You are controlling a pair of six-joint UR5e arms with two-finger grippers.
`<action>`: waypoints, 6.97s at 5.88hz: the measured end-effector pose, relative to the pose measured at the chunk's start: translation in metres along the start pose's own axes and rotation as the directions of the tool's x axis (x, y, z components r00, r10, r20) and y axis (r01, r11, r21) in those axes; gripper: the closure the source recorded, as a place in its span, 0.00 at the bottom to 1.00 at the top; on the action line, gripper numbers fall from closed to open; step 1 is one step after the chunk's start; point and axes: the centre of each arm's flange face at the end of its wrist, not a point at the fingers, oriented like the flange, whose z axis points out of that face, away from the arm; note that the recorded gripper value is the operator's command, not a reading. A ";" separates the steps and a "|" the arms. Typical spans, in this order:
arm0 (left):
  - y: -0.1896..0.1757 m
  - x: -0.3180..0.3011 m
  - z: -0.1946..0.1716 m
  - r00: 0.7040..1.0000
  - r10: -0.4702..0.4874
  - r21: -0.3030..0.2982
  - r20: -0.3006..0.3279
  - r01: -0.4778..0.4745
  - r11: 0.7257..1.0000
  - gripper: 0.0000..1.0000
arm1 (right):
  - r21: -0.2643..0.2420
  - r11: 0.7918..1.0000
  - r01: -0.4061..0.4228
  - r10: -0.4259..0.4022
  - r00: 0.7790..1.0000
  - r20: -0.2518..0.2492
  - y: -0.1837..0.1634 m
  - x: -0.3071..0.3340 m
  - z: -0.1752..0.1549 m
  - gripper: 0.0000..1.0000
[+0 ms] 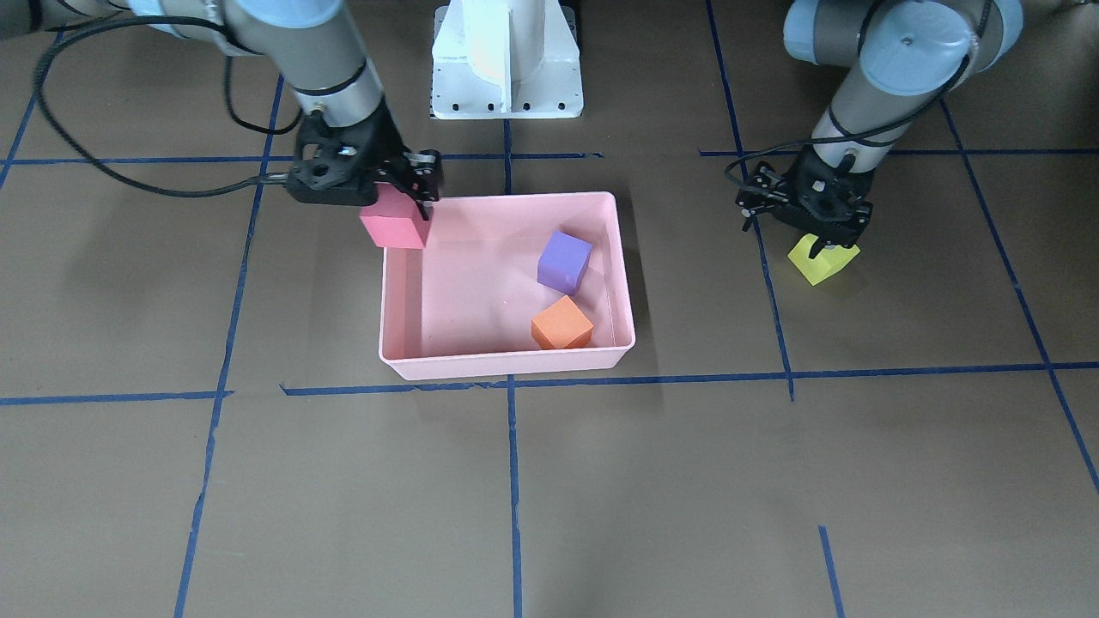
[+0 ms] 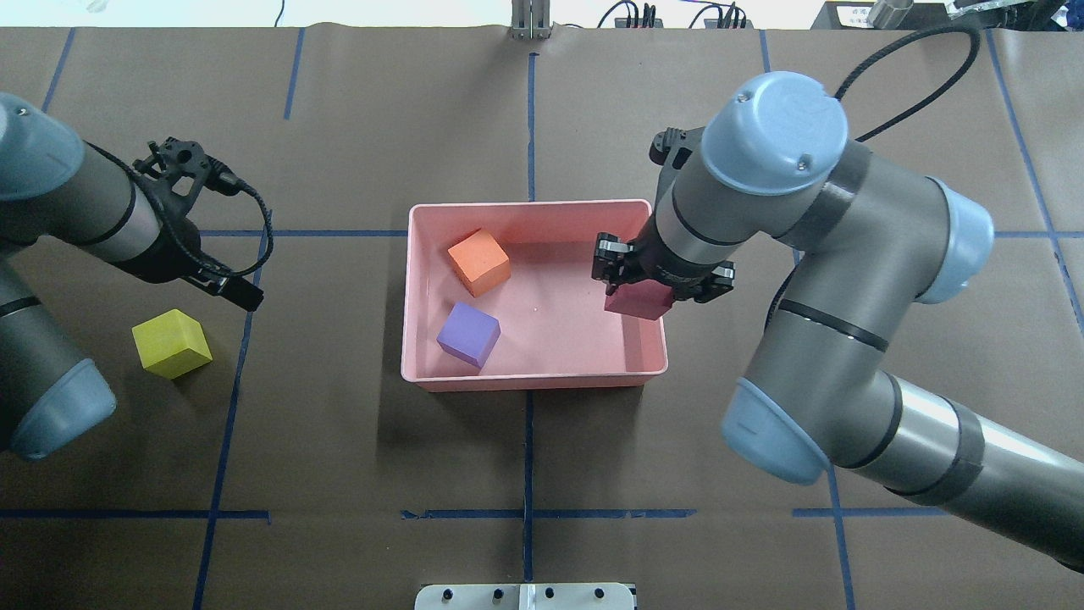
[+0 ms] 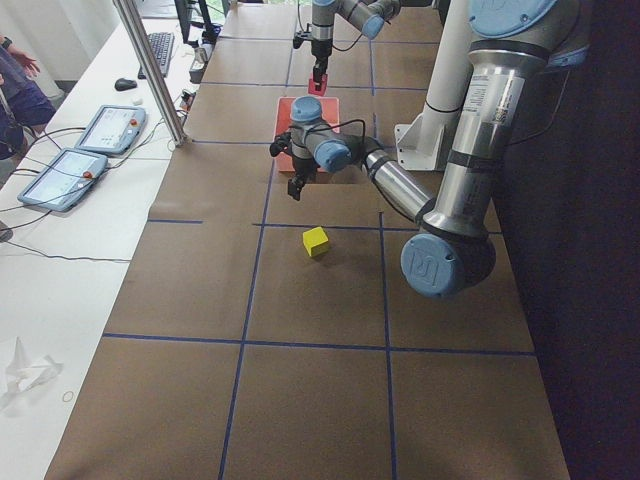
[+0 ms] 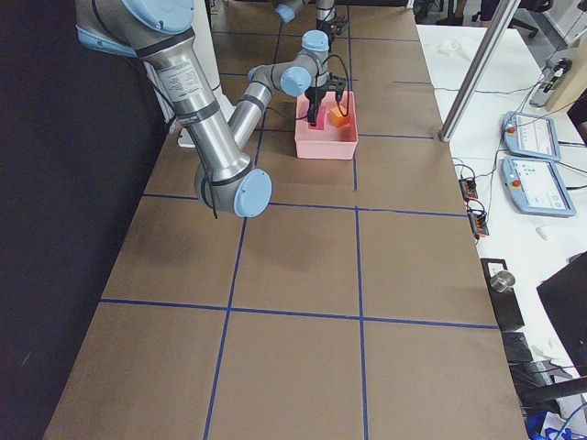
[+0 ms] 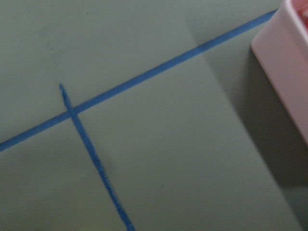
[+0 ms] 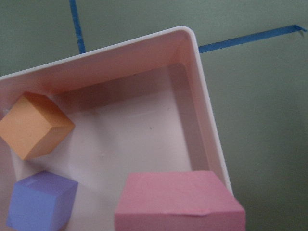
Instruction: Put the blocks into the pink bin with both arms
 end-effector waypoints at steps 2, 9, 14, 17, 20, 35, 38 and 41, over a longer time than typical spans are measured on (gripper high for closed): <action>0.036 -0.026 0.011 0.999 0.039 0.007 -0.003 -0.039 0.999 0.00 | -0.001 1.000 -0.006 0.006 1.000 -0.009 0.007 -0.015 0.009 0.00; 0.060 -0.058 0.048 0.934 0.357 -0.029 0.000 -0.357 0.934 0.00 | 0.000 0.999 0.037 -0.037 0.999 -0.010 0.014 0.009 0.005 0.00; 0.072 -0.070 0.078 0.946 0.316 -0.102 -0.067 -0.322 0.941 0.00 | -0.007 0.999 0.033 -0.034 0.999 -0.035 0.016 0.021 0.017 0.00; 0.069 -0.071 0.097 0.949 0.300 -0.132 -0.095 -0.311 0.941 0.63 | -0.006 0.998 0.060 -0.060 0.998 -0.027 0.016 0.020 0.014 0.00; 0.042 -0.073 0.067 0.958 0.258 -0.104 -0.128 -0.272 0.957 0.60 | 0.025 0.990 0.142 -0.142 0.990 -0.021 -0.016 0.033 -0.007 0.00; -0.058 -0.055 -0.088 0.991 -0.121 -0.085 0.060 0.126 0.988 0.00 | -0.110 0.855 0.506 -0.517 0.848 -0.119 -0.100 0.620 -0.132 0.00; 0.105 -0.334 -0.128 0.991 -0.119 -0.145 0.062 0.127 0.981 0.00 | -0.119 0.891 0.438 -0.451 0.884 -0.124 -0.094 0.655 -0.127 0.00; 0.234 -0.392 -0.116 0.958 -0.286 -0.175 0.024 0.285 0.942 0.00 | -0.119 0.893 0.435 -0.448 0.886 -0.121 -0.095 0.656 -0.126 0.00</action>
